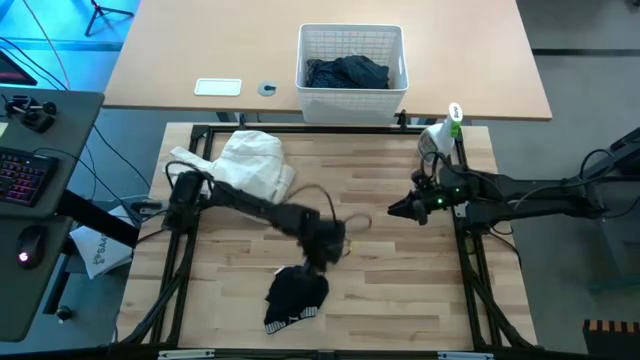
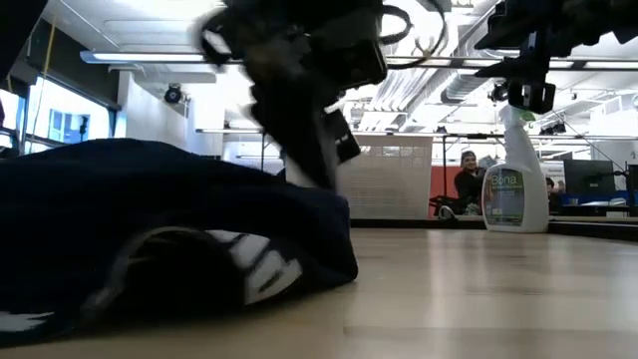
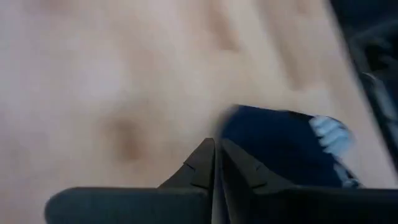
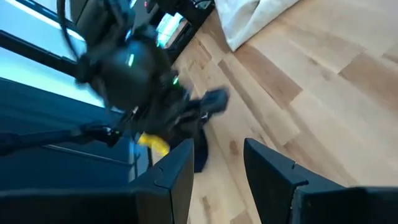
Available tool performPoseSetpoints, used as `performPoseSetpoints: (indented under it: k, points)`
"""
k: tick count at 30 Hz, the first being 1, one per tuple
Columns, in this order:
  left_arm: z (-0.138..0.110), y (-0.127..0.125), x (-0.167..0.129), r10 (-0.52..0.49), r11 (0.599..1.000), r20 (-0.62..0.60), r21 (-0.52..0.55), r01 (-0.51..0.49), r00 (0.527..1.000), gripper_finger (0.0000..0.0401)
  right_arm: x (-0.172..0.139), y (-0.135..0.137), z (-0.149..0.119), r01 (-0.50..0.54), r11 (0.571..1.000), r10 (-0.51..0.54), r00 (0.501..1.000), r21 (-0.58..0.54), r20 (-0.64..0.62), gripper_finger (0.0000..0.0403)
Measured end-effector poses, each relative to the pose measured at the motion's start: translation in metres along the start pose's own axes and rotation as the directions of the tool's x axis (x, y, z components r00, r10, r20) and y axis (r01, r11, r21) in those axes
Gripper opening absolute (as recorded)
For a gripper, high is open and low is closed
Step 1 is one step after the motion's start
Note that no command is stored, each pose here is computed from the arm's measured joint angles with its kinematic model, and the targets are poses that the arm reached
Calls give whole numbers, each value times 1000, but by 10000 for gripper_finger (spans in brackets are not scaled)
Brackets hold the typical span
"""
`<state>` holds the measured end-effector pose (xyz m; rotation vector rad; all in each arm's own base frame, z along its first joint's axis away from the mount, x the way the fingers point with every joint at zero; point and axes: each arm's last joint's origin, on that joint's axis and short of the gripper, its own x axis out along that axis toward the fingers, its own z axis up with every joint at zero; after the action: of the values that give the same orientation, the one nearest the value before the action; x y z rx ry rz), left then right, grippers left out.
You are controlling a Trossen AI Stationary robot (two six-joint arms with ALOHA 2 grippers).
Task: Fold laundry
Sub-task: Fold the blue underwear
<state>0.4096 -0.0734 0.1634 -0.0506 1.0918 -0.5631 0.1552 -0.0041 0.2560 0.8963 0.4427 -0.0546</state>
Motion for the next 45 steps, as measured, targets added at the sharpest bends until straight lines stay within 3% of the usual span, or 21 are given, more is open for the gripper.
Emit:
performPoseSetpoints:
  k: [3,6,9,12,17,19,22,27,31,37,41,45]
  points:
    - [16,21,-42,161,986,69,-53,-158,984,6,-2,1,0,-10,1000,10,1000,4,8,134]
    - [34,26,-101,294,956,190,-87,-282,937,2,-3,1,1,-10,1000,9,1000,25,24,134]
    - [40,15,-148,323,946,303,-91,-310,897,1,-3,3,2,-20,999,19,999,28,45,134]
    - [36,1,-168,266,964,318,-64,-259,910,6,-3,4,5,-25,999,23,997,22,76,134]
    - [23,-22,-133,76,994,98,77,-83,992,39,-3,3,6,21,999,-24,991,25,132,134]
    - [23,-32,-114,0,994,45,107,-5,999,64,-3,3,6,25,1000,-27,991,15,133,134]
    - [24,-42,-81,-32,994,-16,104,34,999,107,-3,2,6,29,1000,-29,992,1,126,134]
    - [24,-43,-21,-27,999,-80,-49,23,996,171,-3,2,5,20,1000,-18,995,-19,101,134]
    - [13,-40,16,26,987,-172,-152,-52,985,191,-3,2,3,-4,1000,6,998,-28,60,134]
    - [15,-41,30,30,988,-143,-144,-50,989,157,-3,4,0,-61,997,61,998,-36,-19,134]
    - [15,-35,28,42,990,-141,-129,-61,989,89,-2,7,-4,-81,995,78,996,-59,-49,134]
    - [5,-29,33,71,993,-232,-77,-91,970,12,-1,11,-10,-108,991,101,991,-83,-85,134]
